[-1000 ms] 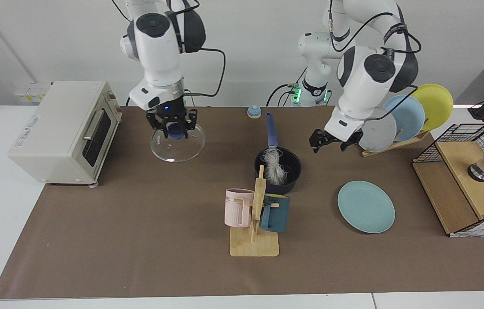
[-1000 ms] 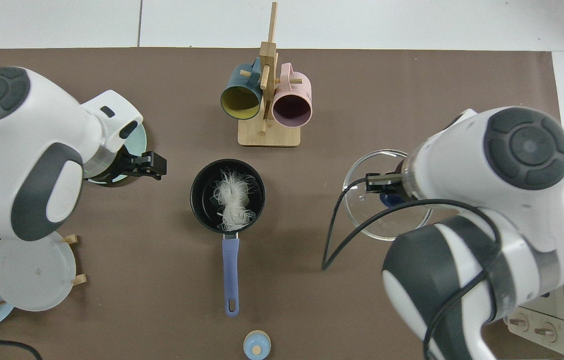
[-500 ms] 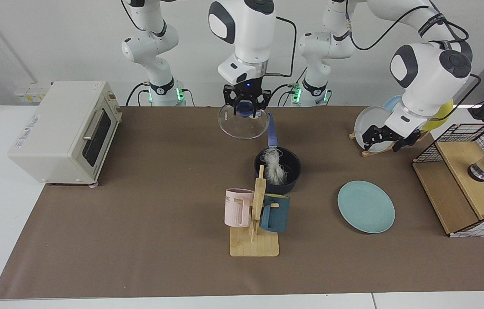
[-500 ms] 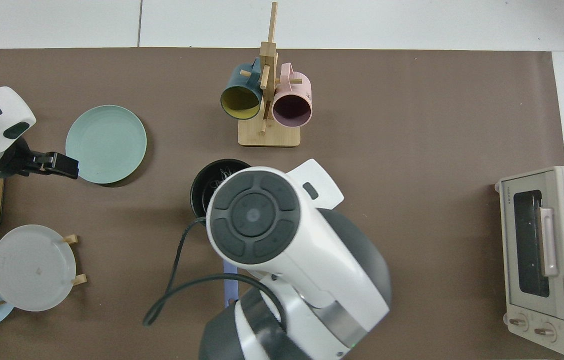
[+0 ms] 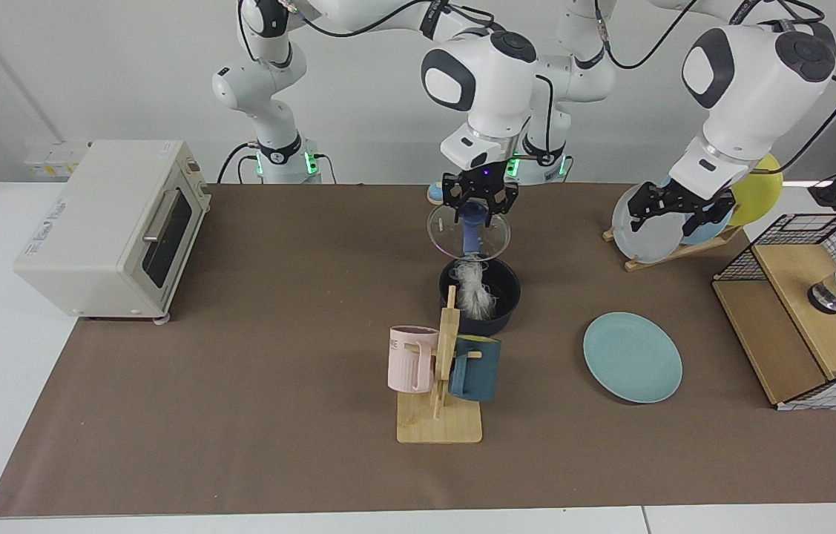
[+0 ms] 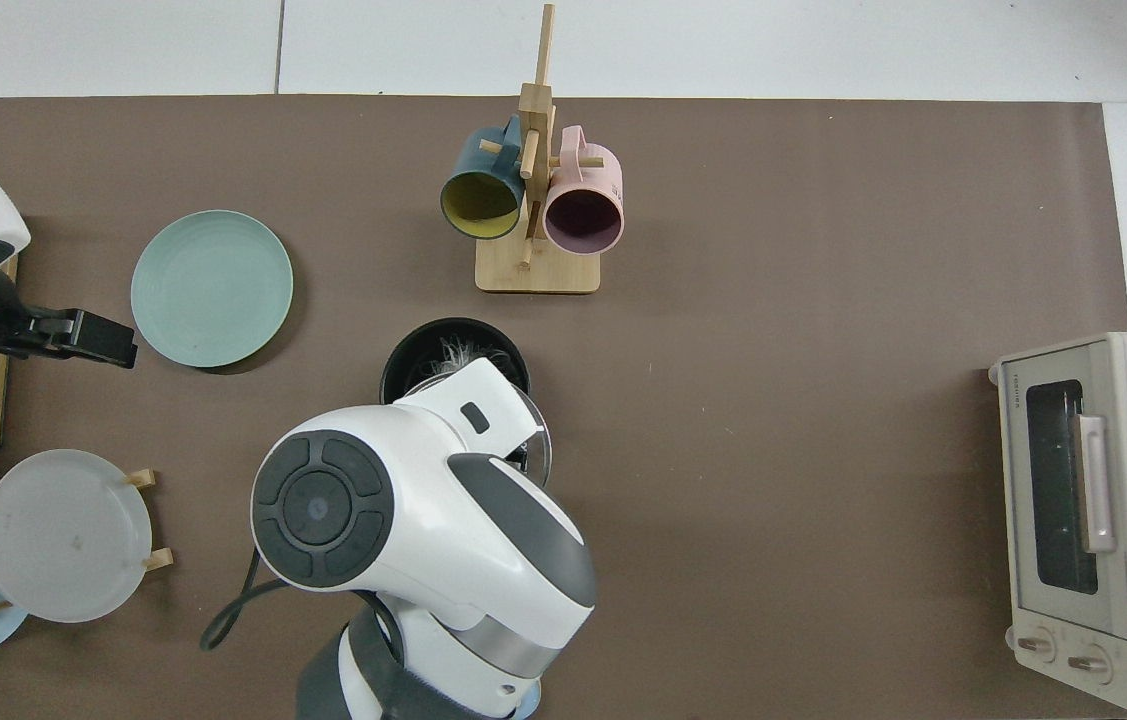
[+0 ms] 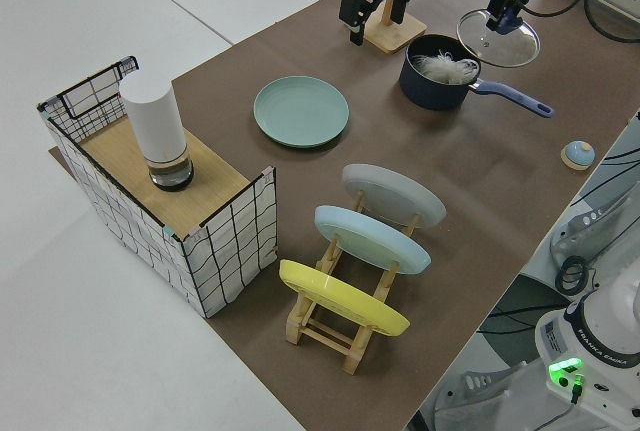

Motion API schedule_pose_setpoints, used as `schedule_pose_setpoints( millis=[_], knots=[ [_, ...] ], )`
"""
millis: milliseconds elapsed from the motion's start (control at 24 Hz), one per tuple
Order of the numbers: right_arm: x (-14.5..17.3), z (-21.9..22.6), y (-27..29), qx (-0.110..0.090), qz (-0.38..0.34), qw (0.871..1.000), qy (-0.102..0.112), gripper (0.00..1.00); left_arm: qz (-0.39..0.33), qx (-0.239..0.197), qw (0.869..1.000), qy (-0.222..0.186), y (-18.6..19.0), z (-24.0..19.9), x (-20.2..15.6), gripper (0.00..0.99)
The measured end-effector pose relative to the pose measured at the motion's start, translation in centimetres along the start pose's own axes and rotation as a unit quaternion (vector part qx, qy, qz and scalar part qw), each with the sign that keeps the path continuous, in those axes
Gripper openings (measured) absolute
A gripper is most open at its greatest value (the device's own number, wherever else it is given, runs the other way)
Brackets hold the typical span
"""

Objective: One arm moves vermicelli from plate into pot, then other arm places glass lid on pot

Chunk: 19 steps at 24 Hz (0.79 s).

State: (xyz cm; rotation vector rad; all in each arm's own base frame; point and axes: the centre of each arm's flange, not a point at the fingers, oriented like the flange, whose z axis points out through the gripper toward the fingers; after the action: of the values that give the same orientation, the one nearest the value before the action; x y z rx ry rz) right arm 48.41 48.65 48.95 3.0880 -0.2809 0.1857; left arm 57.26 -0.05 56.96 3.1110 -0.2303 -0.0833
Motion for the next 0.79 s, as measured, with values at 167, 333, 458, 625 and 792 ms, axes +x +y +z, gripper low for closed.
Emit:
schedule_pose_setpoints(
  millis=[167, 333, 458, 625, 792],
  knots=[
    [0.8, 1.4, -0.2, 0.027, 0.002, 0.999, 0.021, 0.61, 0.002, -0.001, 1.0, -0.002, 0.2, -2.0, -0.5, 0.991],
    [1.2, 4.1, 0.0, 0.036, 0.003, 0.999, 0.03, 0.61, 0.002, -0.001, 1.0, 0.003, 0.4, -4.4, -1.5, 0.991],
    [1.0, 5.2, -0.1, 0.044, 0.001, 0.998, 0.034, 0.61, 0.002, -0.002, 1.0, 0.006, 0.4, -5.1, -2.2, 0.991],
    [1.5, 5.9, 0.0, 0.062, 0.003, 0.997, 0.046, 0.61, 0.002, -0.003, 1.0, 0.001, 0.3, -2.7, -1.8, 0.991],
    [2.7, 6.2, 0.7, 0.067, -0.005, 0.996, 0.053, 0.61, 0.005, -0.002, 1.0, -0.001, 0.1, 1.7, -0.8, 0.991]
  ],
)
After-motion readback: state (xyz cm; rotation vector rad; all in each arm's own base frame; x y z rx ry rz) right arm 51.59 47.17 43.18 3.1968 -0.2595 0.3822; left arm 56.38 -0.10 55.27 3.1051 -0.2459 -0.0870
